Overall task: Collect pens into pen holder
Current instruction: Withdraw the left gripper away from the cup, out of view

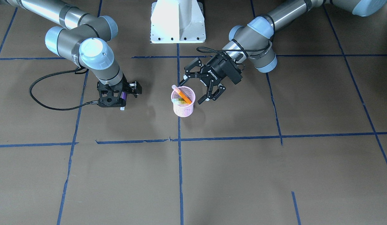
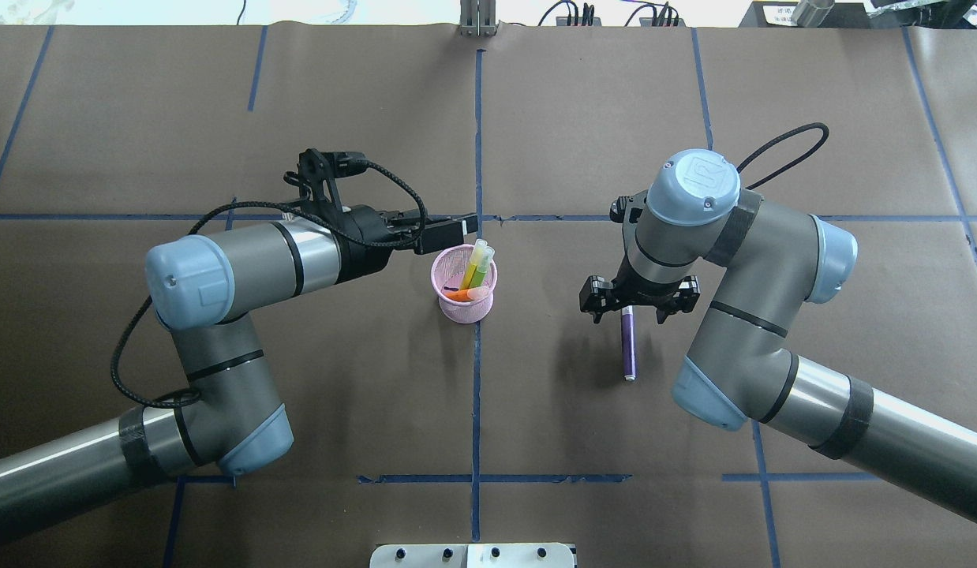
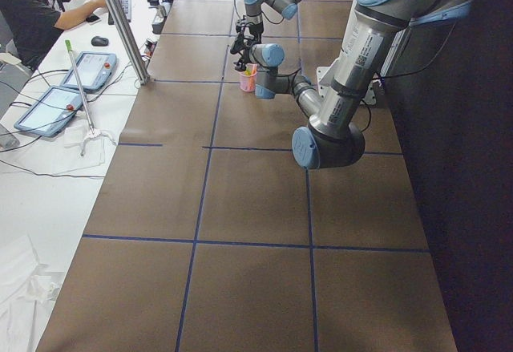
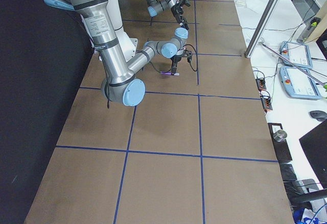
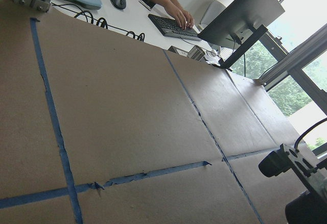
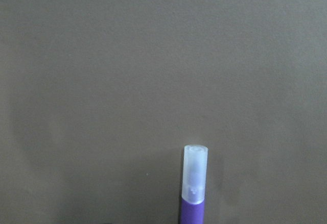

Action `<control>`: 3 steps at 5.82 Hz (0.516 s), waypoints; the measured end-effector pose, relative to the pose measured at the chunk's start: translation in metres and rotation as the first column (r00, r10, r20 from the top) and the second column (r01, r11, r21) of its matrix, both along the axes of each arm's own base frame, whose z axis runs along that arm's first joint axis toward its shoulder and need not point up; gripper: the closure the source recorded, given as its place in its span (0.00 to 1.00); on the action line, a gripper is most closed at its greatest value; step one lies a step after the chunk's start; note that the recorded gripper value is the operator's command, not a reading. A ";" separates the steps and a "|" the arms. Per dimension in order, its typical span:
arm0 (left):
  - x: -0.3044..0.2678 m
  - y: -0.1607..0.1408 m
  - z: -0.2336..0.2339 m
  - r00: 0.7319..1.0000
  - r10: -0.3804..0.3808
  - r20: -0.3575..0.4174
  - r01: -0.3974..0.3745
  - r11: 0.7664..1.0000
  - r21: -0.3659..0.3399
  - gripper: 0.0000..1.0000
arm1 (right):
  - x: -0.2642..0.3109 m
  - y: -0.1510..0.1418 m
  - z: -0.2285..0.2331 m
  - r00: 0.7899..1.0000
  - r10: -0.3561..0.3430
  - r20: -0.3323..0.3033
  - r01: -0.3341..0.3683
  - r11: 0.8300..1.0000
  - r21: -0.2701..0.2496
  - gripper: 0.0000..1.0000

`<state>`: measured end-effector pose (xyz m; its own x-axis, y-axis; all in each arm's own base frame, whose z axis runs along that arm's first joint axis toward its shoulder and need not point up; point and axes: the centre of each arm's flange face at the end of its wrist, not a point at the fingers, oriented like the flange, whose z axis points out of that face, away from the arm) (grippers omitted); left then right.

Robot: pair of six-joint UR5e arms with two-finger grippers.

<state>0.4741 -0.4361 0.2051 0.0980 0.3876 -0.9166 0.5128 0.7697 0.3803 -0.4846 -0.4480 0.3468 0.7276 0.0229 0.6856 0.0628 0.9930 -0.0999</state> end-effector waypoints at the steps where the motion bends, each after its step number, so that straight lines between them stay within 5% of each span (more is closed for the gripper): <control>1: -0.023 -0.018 -0.013 0.998 0.004 0.063 -0.001 0.999 -0.035 0.00 | 0.001 0.000 0.003 1.000 0.000 -0.005 0.000 1.000 -0.003 0.00; 3: -0.091 -0.082 -0.002 0.969 0.115 0.217 -0.074 0.979 -0.189 0.00 | 0.001 0.000 0.004 1.000 -0.001 -0.006 0.001 1.000 -0.005 0.00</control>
